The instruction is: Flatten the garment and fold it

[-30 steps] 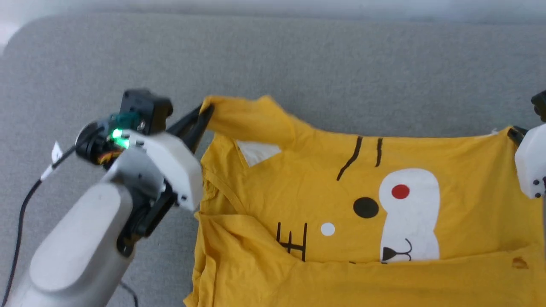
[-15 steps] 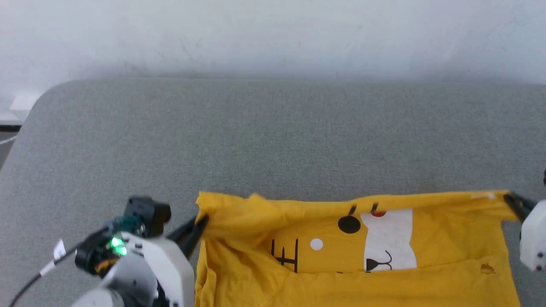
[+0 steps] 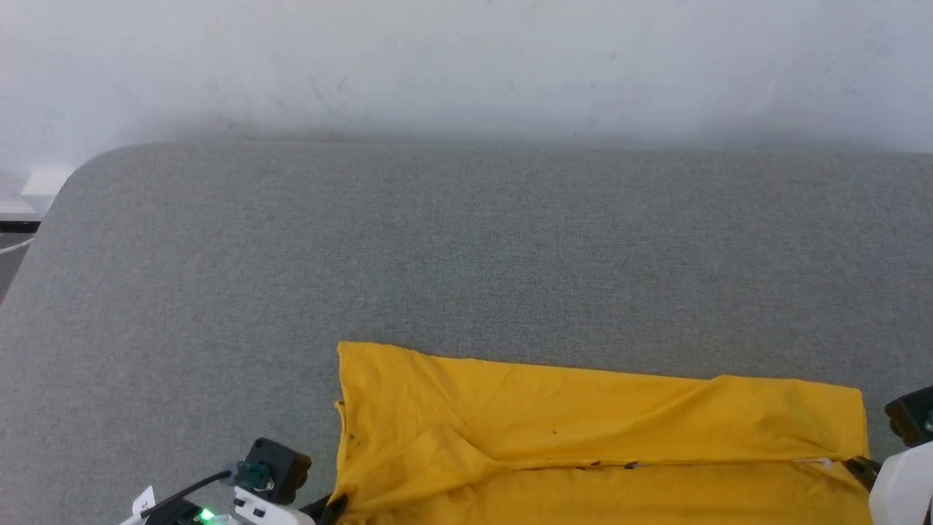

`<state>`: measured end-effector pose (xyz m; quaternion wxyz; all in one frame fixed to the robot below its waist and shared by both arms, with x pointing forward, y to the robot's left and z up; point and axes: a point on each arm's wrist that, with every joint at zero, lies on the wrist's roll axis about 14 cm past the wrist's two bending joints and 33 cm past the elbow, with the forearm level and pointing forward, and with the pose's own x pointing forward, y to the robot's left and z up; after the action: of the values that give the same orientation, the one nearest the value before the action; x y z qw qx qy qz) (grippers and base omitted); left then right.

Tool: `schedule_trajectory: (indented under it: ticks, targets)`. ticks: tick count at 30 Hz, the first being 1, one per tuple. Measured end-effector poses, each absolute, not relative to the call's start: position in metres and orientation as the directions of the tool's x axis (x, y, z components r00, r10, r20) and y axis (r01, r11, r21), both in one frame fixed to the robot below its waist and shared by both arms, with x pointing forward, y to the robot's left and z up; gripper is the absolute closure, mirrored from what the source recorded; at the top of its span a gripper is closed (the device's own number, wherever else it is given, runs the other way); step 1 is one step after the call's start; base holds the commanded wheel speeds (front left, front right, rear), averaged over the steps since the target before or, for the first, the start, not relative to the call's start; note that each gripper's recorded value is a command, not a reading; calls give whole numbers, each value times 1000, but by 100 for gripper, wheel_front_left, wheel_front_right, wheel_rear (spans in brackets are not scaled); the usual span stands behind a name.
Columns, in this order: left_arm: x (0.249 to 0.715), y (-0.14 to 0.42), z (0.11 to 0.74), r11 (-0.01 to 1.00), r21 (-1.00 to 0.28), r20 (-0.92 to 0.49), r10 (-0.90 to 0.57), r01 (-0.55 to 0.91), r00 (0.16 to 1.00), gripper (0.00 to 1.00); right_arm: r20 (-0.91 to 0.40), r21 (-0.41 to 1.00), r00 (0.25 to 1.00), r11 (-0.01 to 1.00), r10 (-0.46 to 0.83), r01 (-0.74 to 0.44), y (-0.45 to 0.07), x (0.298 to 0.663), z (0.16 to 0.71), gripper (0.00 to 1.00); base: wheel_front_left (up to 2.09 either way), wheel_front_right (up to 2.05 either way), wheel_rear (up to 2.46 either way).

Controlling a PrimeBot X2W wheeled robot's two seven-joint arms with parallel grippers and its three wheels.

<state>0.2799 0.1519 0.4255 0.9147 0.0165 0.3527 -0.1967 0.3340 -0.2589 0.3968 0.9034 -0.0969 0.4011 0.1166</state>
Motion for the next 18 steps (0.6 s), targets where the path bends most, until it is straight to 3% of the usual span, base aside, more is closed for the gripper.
schedule_trajectory:
  ticks: [7, 8, 9, 10, 11, 14, 18]
  targets:
    - [273, 151, 404, 917, -126, -686, -356, 378, 635, 100, -786, -105, 609, 946, 111, -308, -263, 326, 383, 100, 0, 0, 0]
    - [273, 150, 402, 915, -133, -686, -362, 380, 631, 100, -789, -97, 604, 948, 113, -304, -263, 325, 381, 85, 0, 0, 0]
    - [273, 150, 400, 916, -139, -688, -363, 376, 629, 92, -789, -87, 603, 950, 118, -299, -262, 324, 380, 4, 0, 0, 0]
    - [273, 148, 399, 915, -144, -687, -367, 378, 628, 42, -785, -79, 607, 953, 121, -292, -262, 324, 380, 0, 0, 0, 0]
    - [273, 147, 398, 914, -145, -684, -369, 378, 629, 0, -783, -74, 610, 955, 123, -287, -262, 324, 380, 0, 0, 0, 0]
    - [278, 143, 401, 915, -156, -645, -380, 373, 662, 0, -763, -37, 630, 962, 148, -270, -258, 326, 384, 0, 0, 0, 0]
    - [299, 141, 428, 925, -163, -497, -379, 344, 781, 0, -695, 7, 696, 970, 180, -244, -251, 335, 405, 0, 0, 0, 0]
